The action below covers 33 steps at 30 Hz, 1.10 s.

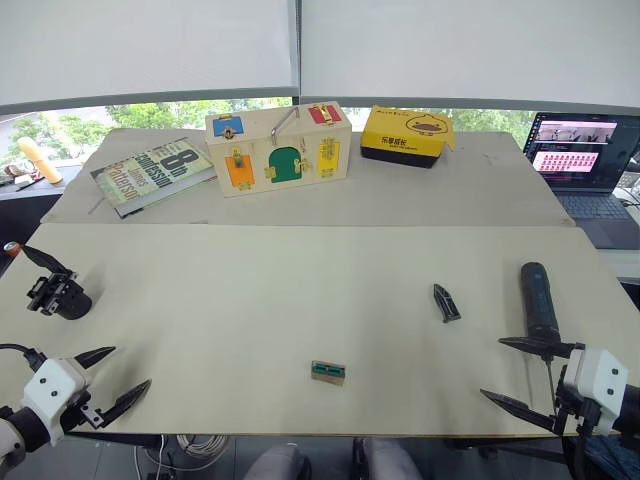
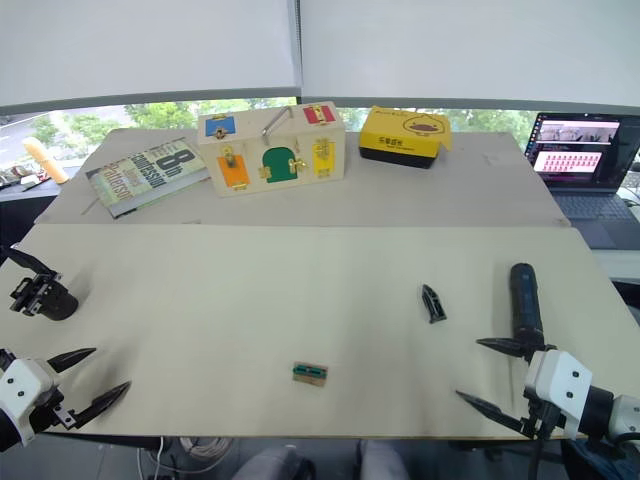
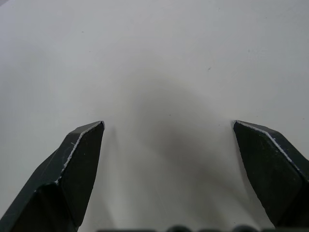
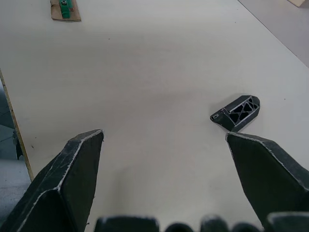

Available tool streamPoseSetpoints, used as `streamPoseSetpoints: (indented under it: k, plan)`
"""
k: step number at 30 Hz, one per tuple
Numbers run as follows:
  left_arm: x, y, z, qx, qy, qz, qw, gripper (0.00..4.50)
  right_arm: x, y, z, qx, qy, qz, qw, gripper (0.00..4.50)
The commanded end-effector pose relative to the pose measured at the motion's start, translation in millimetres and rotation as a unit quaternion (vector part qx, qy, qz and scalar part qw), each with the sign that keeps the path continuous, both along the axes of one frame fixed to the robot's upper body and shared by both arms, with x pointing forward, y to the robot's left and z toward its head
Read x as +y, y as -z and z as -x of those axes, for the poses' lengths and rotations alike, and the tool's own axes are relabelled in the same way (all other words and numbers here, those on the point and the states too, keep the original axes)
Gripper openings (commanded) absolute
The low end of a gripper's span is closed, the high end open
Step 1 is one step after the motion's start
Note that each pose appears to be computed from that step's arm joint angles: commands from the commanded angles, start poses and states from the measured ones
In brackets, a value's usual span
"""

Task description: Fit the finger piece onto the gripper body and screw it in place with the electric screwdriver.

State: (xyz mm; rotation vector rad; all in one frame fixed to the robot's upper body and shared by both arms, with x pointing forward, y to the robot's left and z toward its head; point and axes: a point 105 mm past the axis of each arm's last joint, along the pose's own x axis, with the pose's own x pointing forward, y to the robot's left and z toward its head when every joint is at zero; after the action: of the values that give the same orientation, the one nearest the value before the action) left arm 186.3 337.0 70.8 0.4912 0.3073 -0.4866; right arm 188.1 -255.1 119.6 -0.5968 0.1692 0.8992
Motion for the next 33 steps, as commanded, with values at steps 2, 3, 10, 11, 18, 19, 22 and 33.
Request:
streamPoseSetpoints:
  k: [2, 3, 10, 11, 18, 19, 22, 33]
  plan:
    - [-3.5, -8.6, -0.7, -0.02, -0.015, 0.018, 1.0, 4.5, 10.7, -12.6, -10.0, -0.02, -0.005, -0.01, 1.0, 4.46]
    - [-2.8, -11.7, -1.3, -0.03, -0.029, 0.03, 0.999, 4.5, 16.3, -15.7, -13.9, -0.025, -0.005, -0.021, 0.999, 4.46]
    - [19.4, -24.7, 7.0, -0.103, -0.184, 0.132, 0.969, 4.5, 74.6, -62.2, -27.4, -0.113, -0.065, -0.151, 0.98, 4.46]
    - [25.2, -23.0, 12.5, -0.112, -0.213, 0.138, 0.961, 4.5, 82.3, -68.1, -27.9, -0.13, -0.073, -0.166, 0.975, 4.46]
    - [63.2, -15.5, 50.4, -0.165, -0.388, 0.179, 0.889, 4.5, 114.4, -84.3, -24.1, -0.193, -0.128, -0.22, 0.948, 4.46]
    - [67.9, -16.1, 54.4, -0.175, -0.408, 0.184, 0.877, 4.5, 117.0, -84.6, -23.5, -0.188, -0.133, -0.228, 0.946, 4.46]
    - [77.6, -14.6, 66.3, -0.194, -0.456, 0.198, 0.846, 4.5, 122.6, -84.4, -23.1, -0.176, -0.144, -0.241, 0.943, 4.46]
    - [61.8, -18.3, 41.2, -0.208, -0.464, 0.192, 0.839, 4.5, 128.7, -83.8, -28.5, -0.172, -0.151, -0.242, 0.943, 4.46]
